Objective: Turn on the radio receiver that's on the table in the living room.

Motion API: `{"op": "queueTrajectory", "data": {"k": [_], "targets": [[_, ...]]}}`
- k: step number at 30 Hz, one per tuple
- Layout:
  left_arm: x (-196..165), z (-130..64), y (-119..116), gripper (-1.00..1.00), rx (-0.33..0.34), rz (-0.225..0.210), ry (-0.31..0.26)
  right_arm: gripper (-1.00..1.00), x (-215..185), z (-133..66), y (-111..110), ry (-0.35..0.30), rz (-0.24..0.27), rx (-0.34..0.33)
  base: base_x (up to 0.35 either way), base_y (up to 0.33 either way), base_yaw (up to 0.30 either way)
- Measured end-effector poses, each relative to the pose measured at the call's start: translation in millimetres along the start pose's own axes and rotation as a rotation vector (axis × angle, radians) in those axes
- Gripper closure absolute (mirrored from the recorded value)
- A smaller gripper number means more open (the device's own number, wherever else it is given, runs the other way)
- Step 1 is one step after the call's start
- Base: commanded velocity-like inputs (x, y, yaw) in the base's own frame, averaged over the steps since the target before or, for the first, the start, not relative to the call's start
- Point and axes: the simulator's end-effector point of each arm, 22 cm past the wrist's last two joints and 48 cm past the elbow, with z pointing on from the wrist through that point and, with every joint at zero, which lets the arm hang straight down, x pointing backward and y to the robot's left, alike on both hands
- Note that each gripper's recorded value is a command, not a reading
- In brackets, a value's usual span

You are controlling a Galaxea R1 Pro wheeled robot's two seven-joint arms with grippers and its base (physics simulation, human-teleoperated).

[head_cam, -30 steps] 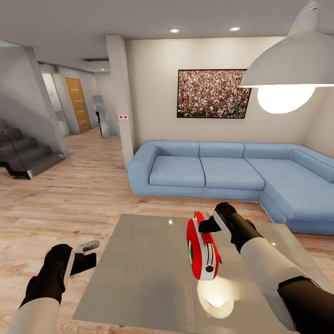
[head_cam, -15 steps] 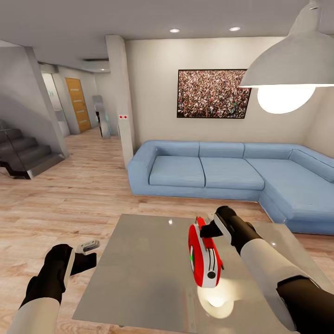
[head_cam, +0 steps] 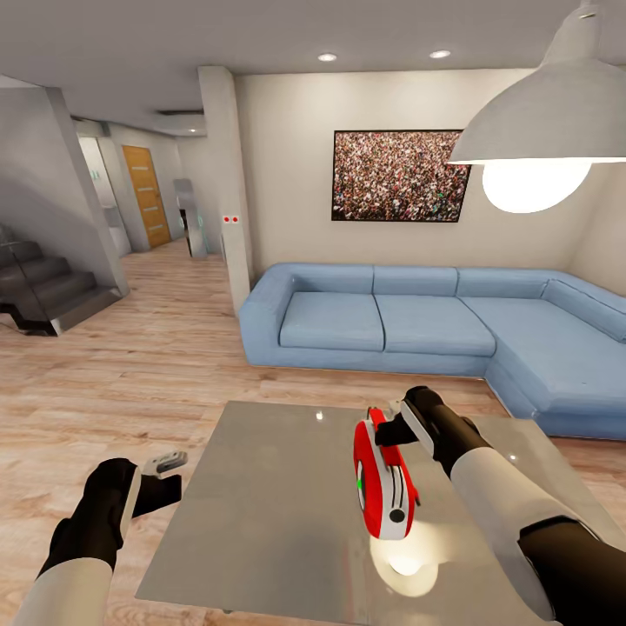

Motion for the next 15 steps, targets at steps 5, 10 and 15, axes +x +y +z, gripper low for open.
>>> {"op": "queueTrajectory", "data": {"k": [5, 10, 15], "targets": [[0.1, 0.1, 0.2, 1.00, 0.000, -0.001, 0.000, 1.00, -0.4, -0.2, 0.2, -0.001, 0.000, -0.001, 0.000, 0.000, 0.000], [-0.6, -0.4, 1.0, 1.00, -0.001, -0.001, -0.001, 1.00, -0.2, -0.2, -0.4, -0.001, -0.001, 0.002, 0.000, 0.000, 0.000], [-1.6, -1.1, 4.8, 1.00, -0.007, -0.002, -0.003, 1.00, -0.4, -0.2, -0.3, -0.001, -0.001, 0.002, 0.000, 0.000, 0.000]]}}
